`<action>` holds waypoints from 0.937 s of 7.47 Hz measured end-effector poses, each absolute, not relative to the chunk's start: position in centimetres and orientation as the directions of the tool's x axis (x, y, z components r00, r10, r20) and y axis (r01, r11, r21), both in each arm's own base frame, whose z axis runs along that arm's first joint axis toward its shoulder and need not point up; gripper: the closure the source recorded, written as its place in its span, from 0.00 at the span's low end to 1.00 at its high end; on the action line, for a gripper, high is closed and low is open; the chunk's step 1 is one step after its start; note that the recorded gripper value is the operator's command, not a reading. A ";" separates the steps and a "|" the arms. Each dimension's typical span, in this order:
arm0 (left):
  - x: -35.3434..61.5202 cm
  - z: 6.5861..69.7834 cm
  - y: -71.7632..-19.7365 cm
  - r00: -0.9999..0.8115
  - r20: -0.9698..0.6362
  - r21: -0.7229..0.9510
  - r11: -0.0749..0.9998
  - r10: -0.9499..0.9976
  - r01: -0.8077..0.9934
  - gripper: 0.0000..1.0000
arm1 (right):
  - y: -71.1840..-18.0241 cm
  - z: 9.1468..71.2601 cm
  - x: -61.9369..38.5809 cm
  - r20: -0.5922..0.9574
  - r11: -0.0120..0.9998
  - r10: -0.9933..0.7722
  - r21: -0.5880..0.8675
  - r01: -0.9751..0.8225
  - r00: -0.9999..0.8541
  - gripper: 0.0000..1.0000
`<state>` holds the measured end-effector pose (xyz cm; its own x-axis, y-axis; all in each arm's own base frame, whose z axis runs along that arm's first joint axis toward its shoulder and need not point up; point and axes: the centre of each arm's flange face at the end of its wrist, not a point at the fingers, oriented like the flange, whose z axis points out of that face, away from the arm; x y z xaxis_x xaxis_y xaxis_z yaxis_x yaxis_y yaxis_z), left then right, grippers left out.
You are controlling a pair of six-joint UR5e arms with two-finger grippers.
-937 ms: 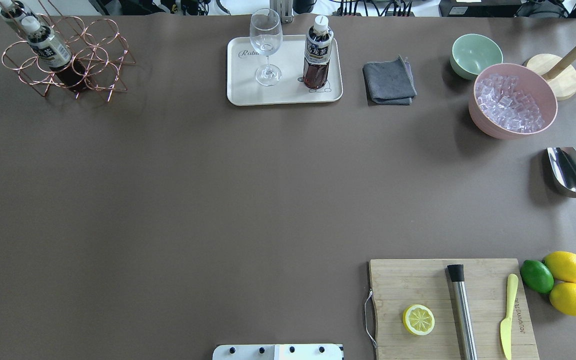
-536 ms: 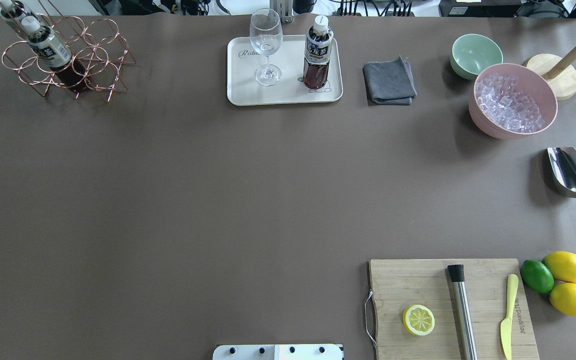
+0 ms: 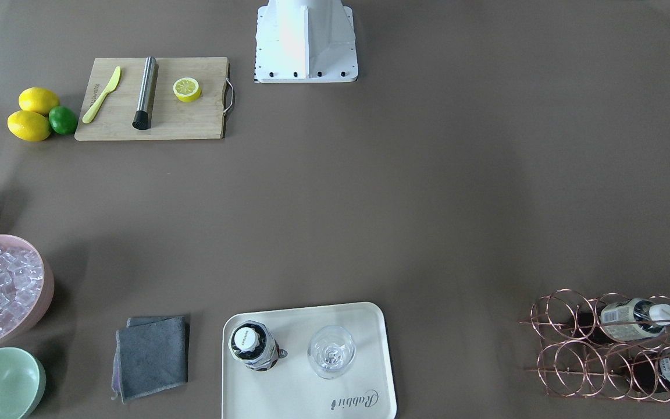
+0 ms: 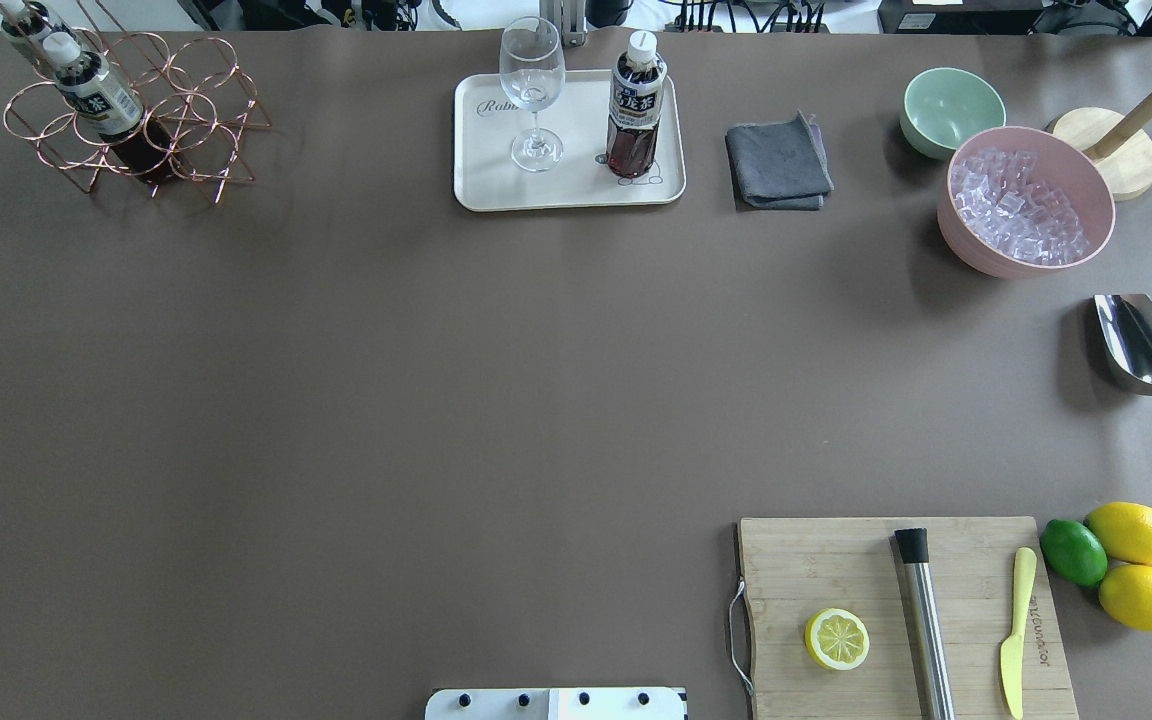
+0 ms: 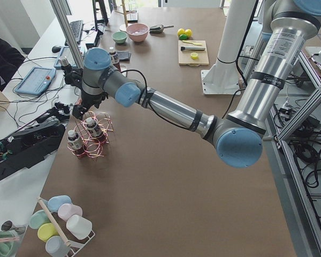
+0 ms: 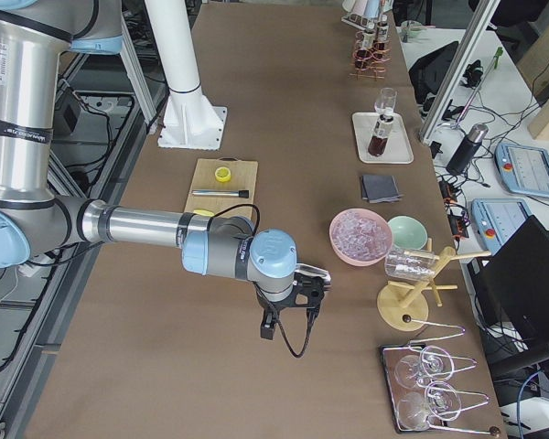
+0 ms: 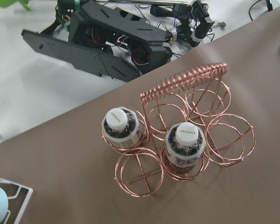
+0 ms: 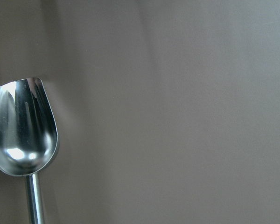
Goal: Take tea from basket to plate
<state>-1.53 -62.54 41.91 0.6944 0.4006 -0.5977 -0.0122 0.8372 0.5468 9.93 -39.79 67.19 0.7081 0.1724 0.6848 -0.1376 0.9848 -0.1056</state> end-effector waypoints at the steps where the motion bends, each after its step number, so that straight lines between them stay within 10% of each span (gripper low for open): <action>1: -1.5 44.2 -61.5 0.683 -0.649 0.478 0.878 0.334 0.025 0.02 | -39.9 67.1 9.9 0.685 0.985 0.170 -0.102 -0.138 0.708 0.00; 7: -2.1 56.4 -58.1 0.687 -0.714 0.229 0.972 0.134 0.048 0.02 | -40.3 66.0 9.6 0.691 0.999 0.036 -0.001 -0.049 0.722 0.00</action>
